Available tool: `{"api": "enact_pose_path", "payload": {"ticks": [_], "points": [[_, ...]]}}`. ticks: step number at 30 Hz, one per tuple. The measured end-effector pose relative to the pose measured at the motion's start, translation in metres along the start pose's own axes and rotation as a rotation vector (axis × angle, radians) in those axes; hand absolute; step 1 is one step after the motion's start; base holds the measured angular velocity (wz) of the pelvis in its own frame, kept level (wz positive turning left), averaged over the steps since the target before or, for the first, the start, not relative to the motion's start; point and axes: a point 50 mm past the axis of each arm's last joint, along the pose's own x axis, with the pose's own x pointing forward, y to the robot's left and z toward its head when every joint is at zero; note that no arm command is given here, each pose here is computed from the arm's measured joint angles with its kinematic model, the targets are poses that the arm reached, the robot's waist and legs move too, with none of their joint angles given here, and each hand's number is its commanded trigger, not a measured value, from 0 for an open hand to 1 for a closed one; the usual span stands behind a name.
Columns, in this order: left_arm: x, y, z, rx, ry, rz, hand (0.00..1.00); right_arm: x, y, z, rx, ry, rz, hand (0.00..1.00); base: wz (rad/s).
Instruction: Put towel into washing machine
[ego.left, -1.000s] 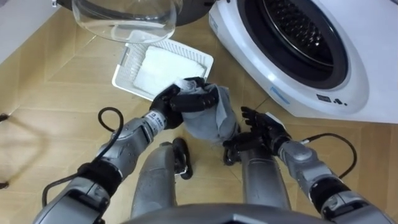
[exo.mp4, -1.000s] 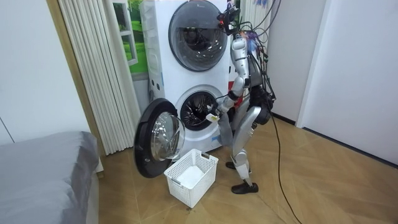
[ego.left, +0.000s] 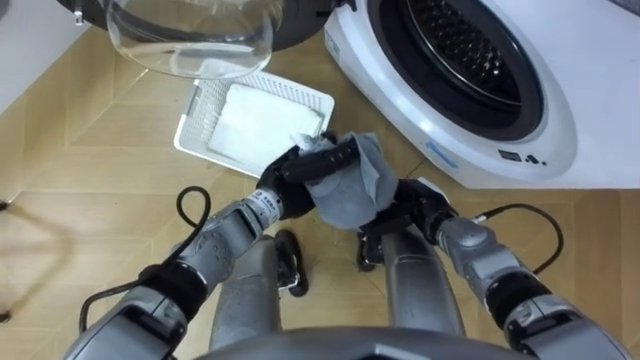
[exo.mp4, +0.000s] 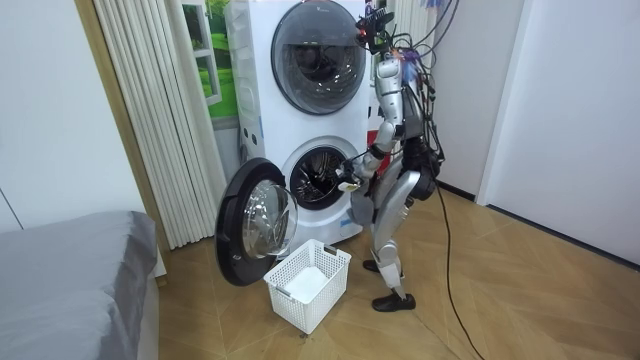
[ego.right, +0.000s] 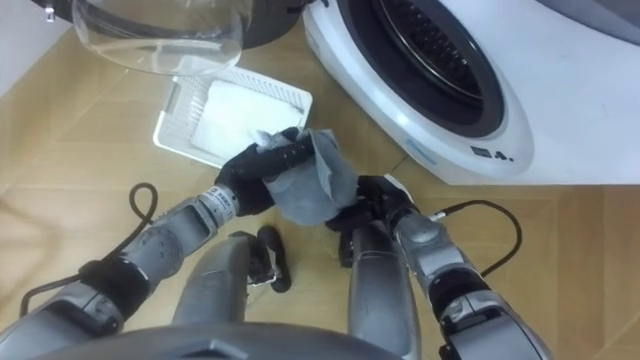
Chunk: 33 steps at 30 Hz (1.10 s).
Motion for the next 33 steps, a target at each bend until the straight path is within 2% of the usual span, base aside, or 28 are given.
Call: {"api": "enact_pose_path", "payload": {"ticks": [9, 10, 11, 19, 25, 27, 33], "points": [[-0.005, 0.003, -0.006, -0.022, -0.002, 0.008, 1.00, 0.001, 0.006, -0.001, -0.032, 0.002, -0.033, 1.00, 0.01], [-0.004, 0.003, -0.006, -0.021, -0.002, 0.007, 0.53, 0.001, 0.006, -0.001, -0.032, 0.002, -0.036, 1.00, 0.00], [-0.004, 0.003, -0.006, -0.021, -0.005, 0.007, 0.00, 0.001, 0.007, 0.000, -0.030, 0.001, -0.041, 1.00, 0.00], [-0.002, 0.001, 0.001, -0.018, -0.037, 0.001, 0.00, 0.000, 0.004, 0.000, -0.011, -0.013, -0.073, 1.00, 0.00], [-0.003, 0.004, 0.006, -0.073, -0.086, 0.017, 0.00, 0.001, -0.012, -0.004, 0.182, 0.019, -0.130, 1.00, 0.05], [-0.006, 0.014, 0.005, -0.082, -0.077, 0.083, 0.00, 0.002, -0.019, -0.006, 0.241, 0.049, -0.155, 1.00, 0.03], [-0.011, 0.024, 0.005, -0.032, -0.052, 0.211, 0.00, 0.001, -0.044, -0.006, 0.361, 0.097, -0.225, 1.00, 0.18]]}}
